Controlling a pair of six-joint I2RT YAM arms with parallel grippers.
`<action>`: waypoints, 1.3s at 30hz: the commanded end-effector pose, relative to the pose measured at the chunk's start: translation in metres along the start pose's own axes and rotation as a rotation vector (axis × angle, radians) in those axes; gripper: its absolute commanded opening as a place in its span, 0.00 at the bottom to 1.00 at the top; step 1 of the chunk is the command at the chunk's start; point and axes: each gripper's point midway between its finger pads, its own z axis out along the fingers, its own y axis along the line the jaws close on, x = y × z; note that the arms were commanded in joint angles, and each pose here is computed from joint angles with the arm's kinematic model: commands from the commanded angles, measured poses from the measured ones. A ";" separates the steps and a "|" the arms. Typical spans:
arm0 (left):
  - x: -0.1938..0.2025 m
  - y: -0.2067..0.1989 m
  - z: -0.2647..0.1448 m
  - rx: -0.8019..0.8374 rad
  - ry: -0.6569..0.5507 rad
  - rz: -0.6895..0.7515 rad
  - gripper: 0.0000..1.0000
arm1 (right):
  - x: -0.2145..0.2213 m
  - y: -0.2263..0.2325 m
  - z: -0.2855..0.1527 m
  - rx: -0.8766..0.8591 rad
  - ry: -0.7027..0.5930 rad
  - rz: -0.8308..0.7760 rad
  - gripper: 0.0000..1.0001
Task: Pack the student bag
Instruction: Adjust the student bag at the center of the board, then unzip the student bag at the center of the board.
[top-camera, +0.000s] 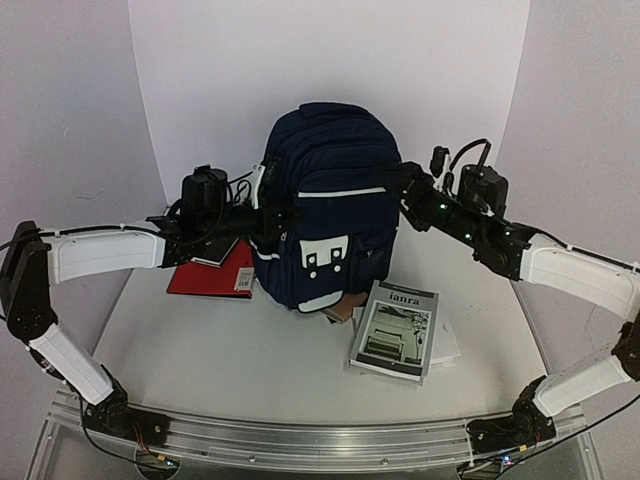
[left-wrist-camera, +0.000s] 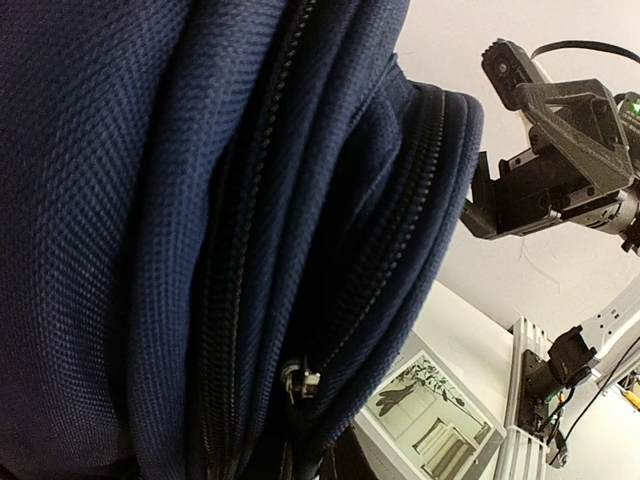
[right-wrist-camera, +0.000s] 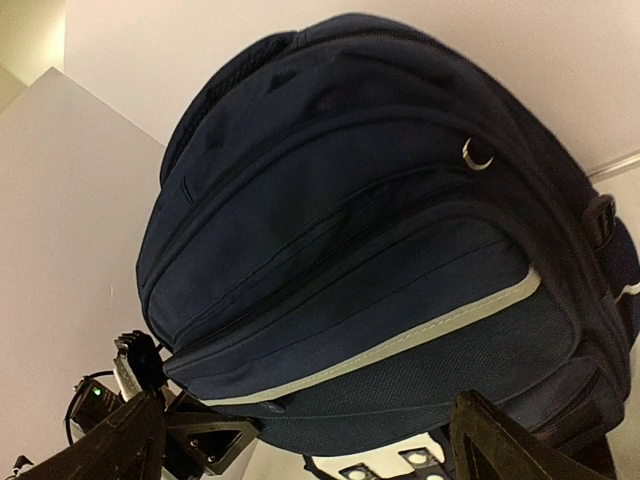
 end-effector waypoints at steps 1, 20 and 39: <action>0.021 -0.008 0.008 0.054 0.067 -0.023 0.00 | 0.003 0.025 0.024 -0.044 0.001 0.174 0.89; 0.051 0.011 0.006 -0.057 0.137 -0.010 0.00 | -0.004 0.046 0.036 -0.126 -0.062 0.327 0.71; 0.070 -0.007 0.011 -0.040 0.198 0.039 0.00 | 0.002 0.031 0.052 -0.068 -0.063 0.355 0.61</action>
